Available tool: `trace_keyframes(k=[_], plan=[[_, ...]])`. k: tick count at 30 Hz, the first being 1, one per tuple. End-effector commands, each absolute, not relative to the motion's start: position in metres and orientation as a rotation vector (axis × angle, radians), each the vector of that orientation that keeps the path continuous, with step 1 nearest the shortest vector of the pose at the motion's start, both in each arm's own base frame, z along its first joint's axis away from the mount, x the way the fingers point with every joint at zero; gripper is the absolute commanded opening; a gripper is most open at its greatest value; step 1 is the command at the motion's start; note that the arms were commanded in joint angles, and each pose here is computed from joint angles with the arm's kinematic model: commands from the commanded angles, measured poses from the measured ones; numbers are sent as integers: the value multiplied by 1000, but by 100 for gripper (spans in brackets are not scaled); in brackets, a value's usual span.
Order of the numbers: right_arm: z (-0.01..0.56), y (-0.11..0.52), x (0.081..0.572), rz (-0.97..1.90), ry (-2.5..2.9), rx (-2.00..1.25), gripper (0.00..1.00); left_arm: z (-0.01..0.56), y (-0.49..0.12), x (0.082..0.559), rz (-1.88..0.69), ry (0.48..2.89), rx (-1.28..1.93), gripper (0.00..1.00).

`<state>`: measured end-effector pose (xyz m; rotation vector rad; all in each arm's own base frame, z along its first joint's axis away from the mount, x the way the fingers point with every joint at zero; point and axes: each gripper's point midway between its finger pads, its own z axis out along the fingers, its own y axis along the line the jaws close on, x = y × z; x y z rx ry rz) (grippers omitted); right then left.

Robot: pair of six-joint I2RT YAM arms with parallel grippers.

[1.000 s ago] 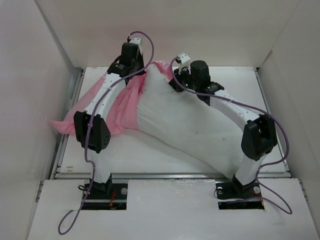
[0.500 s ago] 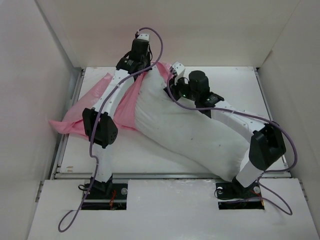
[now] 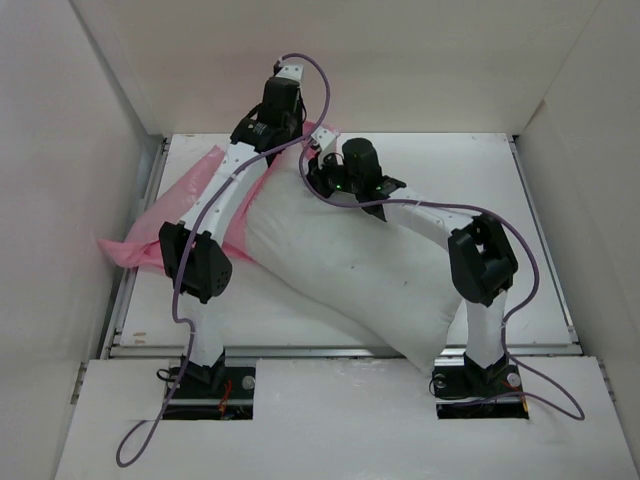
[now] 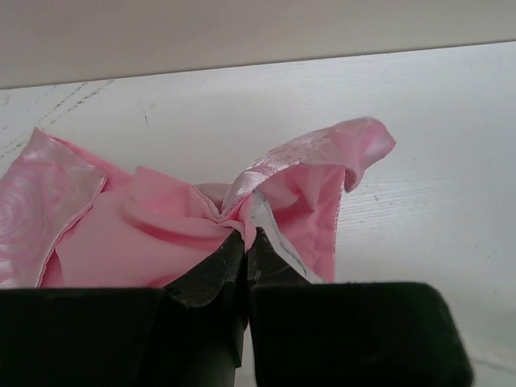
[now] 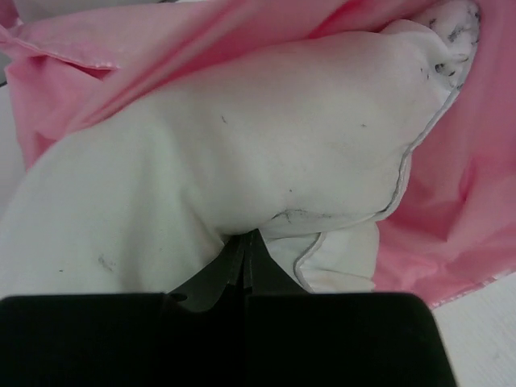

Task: Put the pillow into the pillowcase

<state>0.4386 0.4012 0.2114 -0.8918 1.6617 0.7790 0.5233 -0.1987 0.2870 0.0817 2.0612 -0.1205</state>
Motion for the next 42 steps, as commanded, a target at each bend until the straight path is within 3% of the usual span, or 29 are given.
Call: trace_keyframes(k=[1,7,9,10,12,13,16,21,33,36,38,40,41,42], plan=[[203,439,404,907,1622,-1003,0,411,-220,503,-282,1724,119,0],[215,437,416,899,1582,-847,0,378,-239,498,-281,1796,201,0],[244,425,413,864,1549,-805,0,369,-229,502,-220,1809,160,0],[242,417,411,841,1565,-786,17,369,-228,503,-220,1810,142,0],[265,404,402,824,1552,-751,36,364,-224,507,-218,1820,123,0],[269,396,403,797,1567,-713,58,371,-220,505,-209,1807,109,0],[281,375,401,755,1591,-596,71,367,-199,501,-150,1811,30,0],[281,341,433,781,1647,-472,73,367,-180,487,-103,1794,-30,0],[269,395,463,979,1637,-698,80,373,-170,494,-79,1790,-56,0],[267,404,461,979,1628,-702,82,376,-169,496,-69,1790,-63,0],[260,403,466,960,1646,-684,91,369,-172,500,-67,1808,-66,0],[238,403,470,949,1712,-678,91,368,-173,503,-67,1808,-66,0],[232,406,468,971,1728,-698,79,368,-173,503,-67,1808,-66,0],[234,410,466,985,1721,-725,60,368,-174,505,-74,1808,-74,0]])
